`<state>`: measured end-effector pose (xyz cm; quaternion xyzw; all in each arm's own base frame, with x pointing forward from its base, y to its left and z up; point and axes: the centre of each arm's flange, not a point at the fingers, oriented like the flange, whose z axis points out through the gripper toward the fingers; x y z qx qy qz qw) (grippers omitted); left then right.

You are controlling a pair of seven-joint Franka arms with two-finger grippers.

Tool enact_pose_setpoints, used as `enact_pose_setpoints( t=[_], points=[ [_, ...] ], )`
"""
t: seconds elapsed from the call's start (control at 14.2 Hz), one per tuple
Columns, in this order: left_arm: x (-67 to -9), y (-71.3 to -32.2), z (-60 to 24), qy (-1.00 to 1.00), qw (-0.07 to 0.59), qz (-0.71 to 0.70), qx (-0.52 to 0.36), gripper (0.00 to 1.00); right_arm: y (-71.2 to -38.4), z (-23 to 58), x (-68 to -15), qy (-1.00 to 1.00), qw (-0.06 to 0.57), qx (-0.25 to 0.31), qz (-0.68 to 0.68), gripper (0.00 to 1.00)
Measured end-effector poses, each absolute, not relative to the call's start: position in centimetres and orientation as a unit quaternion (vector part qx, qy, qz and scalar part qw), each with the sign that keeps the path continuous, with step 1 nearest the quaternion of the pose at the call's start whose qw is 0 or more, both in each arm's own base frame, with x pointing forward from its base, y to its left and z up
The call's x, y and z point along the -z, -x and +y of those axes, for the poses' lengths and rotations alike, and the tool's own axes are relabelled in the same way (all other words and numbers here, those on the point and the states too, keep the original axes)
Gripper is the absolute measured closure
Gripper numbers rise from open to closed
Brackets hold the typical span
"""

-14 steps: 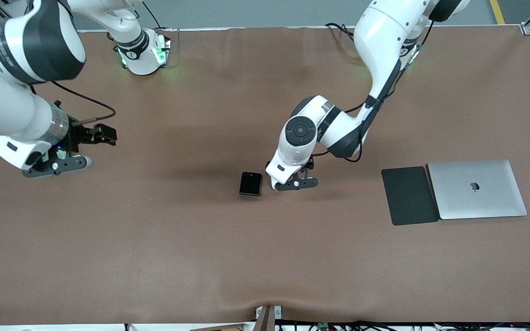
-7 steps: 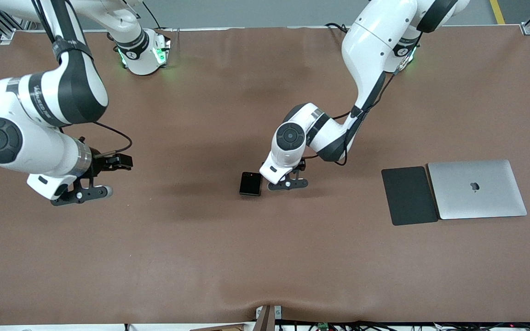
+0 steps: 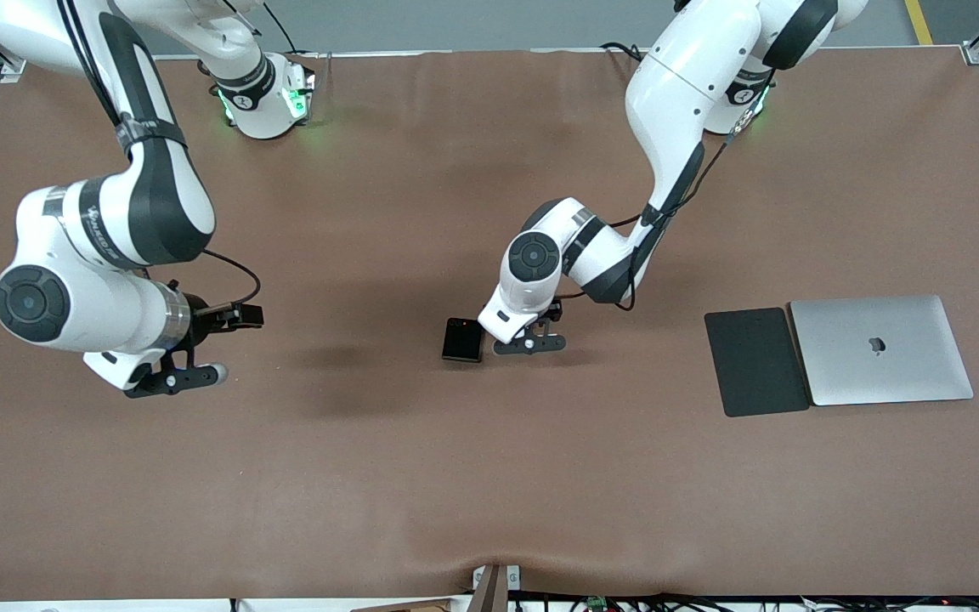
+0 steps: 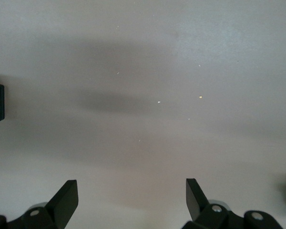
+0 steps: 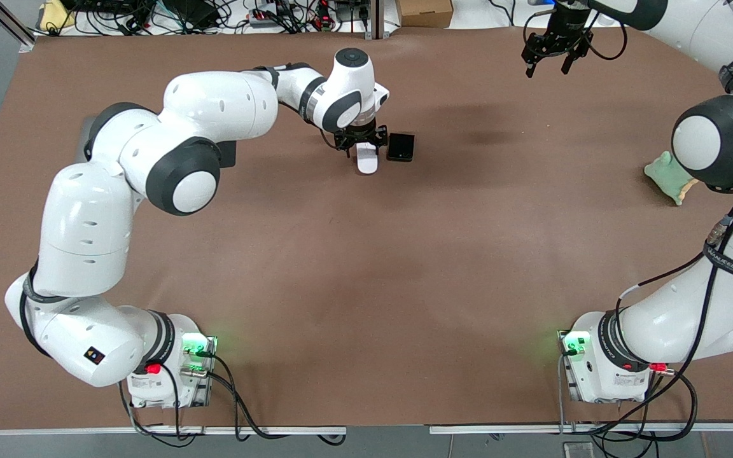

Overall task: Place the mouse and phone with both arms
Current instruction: 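Close the left gripper on the mouse while the right gripper nears the phone, then grasp the black phone with the right gripper while the left gripper lifts the mouse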

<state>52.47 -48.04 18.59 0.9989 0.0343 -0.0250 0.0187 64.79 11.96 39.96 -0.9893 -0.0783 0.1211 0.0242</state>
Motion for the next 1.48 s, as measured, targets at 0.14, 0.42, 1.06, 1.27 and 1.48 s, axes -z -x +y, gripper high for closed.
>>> enact_pose_setpoints(
  t=[0.14,0.42,1.06,1.27,1.48],
  points=[
    [-18.5,-52.4,-48.1,-0.999,0.019,0.034,0.025,0.14,-65.0,12.0,-38.6,0.989,0.025,-0.122,-0.077,0.00],
    [-18.6,-52.5,-48.2,-0.999,0.023,0.034,0.021,0.15,-64.9,12.4,-35.8,0.990,0.051,-0.113,-0.064,0.00],
    [-17.6,-51.7,-48.8,-0.999,0.017,0.025,0.024,0.20,-64.4,19.2,-33.9,0.996,0.050,-0.072,-0.009,0.00],
    [-17.7,-51.8,-48.9,-0.999,0.017,0.023,0.021,0.38,-64.4,20.8,-32.4,0.997,0.048,-0.066,0.000,0.00],
    [-17.8,-52.0,-48.8,-0.999,0.017,0.023,0.019,0.38,-64.6,21.2,-31.2,0.997,0.047,-0.063,0.007,0.00]
  ],
)
